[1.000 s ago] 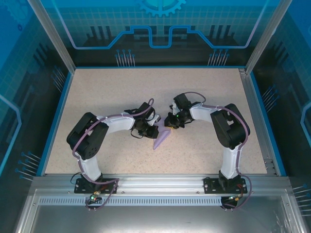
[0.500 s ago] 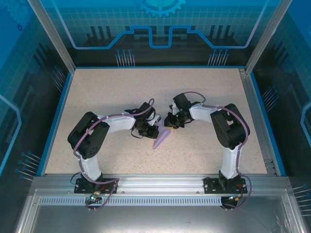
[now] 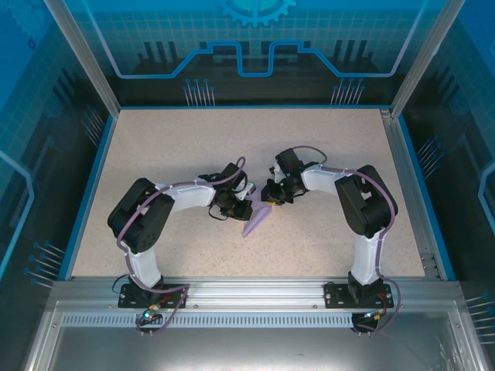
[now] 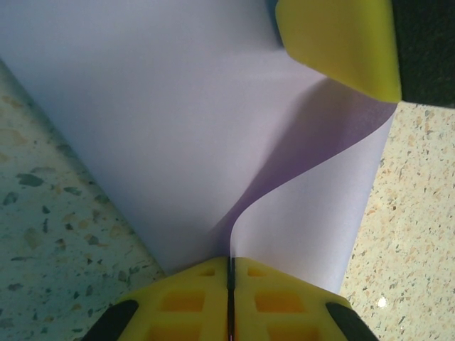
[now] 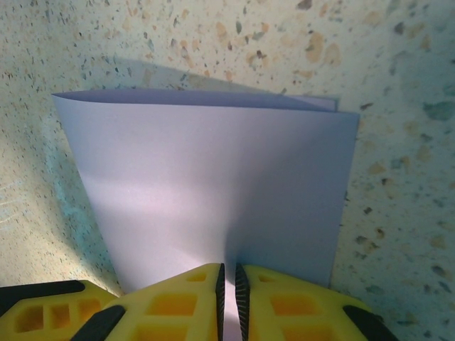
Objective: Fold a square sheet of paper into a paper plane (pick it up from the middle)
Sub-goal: Third fold the triangle at the center of the table.
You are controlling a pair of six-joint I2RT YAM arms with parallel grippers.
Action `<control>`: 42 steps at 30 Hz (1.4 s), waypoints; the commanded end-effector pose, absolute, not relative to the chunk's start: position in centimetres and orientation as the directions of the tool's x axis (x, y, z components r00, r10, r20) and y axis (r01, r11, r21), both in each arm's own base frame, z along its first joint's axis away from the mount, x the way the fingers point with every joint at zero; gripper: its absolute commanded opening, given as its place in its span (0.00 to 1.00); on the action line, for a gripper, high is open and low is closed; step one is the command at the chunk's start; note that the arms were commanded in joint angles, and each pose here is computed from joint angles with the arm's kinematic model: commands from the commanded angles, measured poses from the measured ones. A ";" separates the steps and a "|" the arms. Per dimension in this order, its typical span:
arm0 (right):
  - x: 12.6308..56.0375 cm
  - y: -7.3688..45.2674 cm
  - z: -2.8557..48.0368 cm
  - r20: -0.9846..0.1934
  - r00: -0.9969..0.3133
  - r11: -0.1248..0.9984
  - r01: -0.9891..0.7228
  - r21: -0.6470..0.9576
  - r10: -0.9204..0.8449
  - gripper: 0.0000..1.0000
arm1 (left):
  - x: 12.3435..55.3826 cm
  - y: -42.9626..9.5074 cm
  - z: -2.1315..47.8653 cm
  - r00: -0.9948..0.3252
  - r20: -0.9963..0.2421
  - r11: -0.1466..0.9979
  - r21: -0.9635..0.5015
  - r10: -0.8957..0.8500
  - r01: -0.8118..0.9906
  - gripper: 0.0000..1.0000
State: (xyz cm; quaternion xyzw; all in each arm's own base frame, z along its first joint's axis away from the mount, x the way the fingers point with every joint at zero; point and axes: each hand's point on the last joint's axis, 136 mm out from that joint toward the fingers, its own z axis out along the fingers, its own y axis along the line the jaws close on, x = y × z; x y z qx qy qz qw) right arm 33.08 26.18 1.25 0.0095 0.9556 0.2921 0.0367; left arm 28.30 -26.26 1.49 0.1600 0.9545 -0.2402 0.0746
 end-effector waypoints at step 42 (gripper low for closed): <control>21.4 33.4 4.0 -0.152 -0.979 0.629 -0.031 0.777 0.140 0.00 | 26.7 -24.8 -0.5 -0.953 -0.147 0.852 -0.425 0.267 0.304 0.10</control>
